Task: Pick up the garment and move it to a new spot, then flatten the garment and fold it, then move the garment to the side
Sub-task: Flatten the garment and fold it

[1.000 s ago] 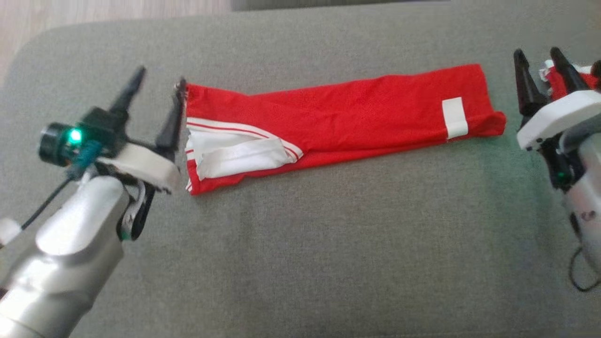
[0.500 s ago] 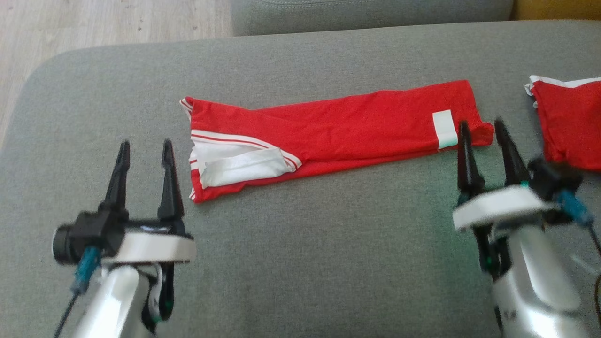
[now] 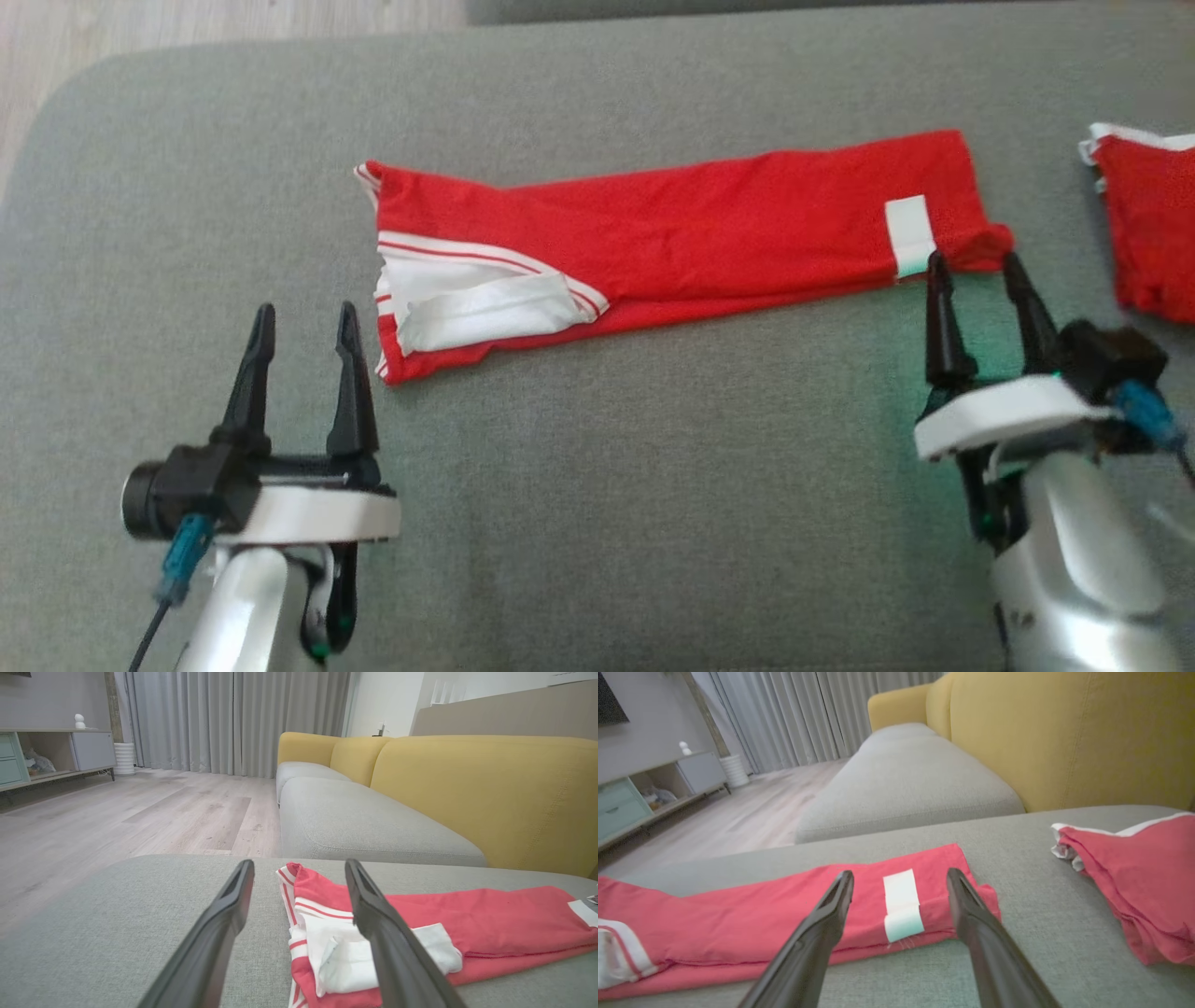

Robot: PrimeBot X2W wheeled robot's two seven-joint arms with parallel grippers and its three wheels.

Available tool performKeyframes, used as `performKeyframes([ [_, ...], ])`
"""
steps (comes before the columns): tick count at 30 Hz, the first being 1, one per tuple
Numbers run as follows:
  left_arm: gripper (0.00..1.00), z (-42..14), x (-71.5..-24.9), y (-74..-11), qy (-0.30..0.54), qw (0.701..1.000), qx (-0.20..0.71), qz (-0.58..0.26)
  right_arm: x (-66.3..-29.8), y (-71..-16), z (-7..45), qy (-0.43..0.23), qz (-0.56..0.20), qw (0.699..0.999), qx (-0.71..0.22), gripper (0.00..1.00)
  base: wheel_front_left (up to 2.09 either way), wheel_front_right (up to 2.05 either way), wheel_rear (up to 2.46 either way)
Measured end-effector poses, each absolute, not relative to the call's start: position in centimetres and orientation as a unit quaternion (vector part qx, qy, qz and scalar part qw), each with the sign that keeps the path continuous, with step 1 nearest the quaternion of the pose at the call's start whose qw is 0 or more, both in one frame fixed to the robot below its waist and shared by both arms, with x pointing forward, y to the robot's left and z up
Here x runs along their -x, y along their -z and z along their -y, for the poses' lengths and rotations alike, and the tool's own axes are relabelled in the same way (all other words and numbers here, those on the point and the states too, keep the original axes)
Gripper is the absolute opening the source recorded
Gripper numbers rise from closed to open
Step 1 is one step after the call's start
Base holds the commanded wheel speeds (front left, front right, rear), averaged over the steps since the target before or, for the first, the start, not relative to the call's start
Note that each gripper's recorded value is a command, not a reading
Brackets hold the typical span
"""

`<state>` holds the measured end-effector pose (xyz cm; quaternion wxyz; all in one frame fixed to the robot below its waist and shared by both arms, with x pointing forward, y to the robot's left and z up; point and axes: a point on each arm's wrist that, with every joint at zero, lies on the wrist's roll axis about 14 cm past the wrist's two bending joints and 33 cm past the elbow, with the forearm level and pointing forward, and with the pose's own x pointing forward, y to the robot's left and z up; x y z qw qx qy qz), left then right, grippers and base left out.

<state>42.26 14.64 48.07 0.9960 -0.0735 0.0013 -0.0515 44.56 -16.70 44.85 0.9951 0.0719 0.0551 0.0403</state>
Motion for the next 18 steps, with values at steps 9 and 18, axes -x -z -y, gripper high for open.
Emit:
performKeyframes([
  [9, 1.00, -15.1, -44.1, -46.3, 0.047, 0.996, 0.075, -0.017, -49.8, -41.7, 20.7, 0.031, -0.118, 0.991, -0.063, 1.00, 0.00, 0.00, 0.00],
  [18, 1.00, -16.6, -44.6, -45.2, 0.032, 0.997, 0.067, -0.028, -50.3, -35.9, 20.3, 0.041, -0.223, 0.972, -0.058, 1.00, 0.00, 0.00, 0.00],
])
